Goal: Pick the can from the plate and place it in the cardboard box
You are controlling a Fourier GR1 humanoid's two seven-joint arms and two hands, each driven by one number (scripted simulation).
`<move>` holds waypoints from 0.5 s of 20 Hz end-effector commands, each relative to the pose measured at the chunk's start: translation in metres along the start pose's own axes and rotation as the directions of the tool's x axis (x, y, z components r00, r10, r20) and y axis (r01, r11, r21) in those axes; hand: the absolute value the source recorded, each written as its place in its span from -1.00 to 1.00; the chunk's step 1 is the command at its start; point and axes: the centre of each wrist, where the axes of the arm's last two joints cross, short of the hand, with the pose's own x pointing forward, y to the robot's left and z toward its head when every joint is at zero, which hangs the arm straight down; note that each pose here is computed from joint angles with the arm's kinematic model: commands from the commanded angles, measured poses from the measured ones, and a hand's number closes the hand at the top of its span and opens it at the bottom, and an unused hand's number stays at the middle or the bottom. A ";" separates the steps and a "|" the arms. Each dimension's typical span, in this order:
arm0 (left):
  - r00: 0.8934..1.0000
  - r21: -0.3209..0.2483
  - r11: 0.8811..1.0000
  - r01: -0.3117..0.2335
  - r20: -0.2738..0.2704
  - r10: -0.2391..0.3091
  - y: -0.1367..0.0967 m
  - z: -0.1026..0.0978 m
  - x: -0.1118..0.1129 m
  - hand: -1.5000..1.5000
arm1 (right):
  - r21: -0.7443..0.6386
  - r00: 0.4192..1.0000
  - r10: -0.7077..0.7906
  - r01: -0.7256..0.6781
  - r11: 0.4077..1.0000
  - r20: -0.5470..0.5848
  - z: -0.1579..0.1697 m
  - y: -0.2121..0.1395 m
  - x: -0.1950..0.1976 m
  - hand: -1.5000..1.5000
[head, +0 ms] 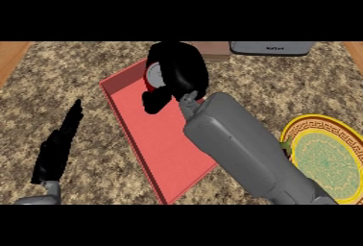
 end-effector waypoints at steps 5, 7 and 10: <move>1.000 0.000 1.000 0.016 0.009 -0.016 -0.001 -0.006 0.000 0.00 | 0.025 0.991 -0.041 0.045 0.999 -0.125 -0.032 0.035 -0.013 -1.00; 1.000 -0.001 1.000 0.021 -0.005 -0.021 0.002 -0.010 -0.003 0.00 | 0.024 0.992 -0.071 0.074 0.997 -0.106 -0.034 0.049 -0.033 -1.00; 1.000 -0.011 1.000 0.006 0.003 -0.006 -0.015 -0.007 -0.016 0.00 | -0.013 0.985 -0.157 0.156 0.988 -0.075 -0.040 0.035 -0.015 -1.00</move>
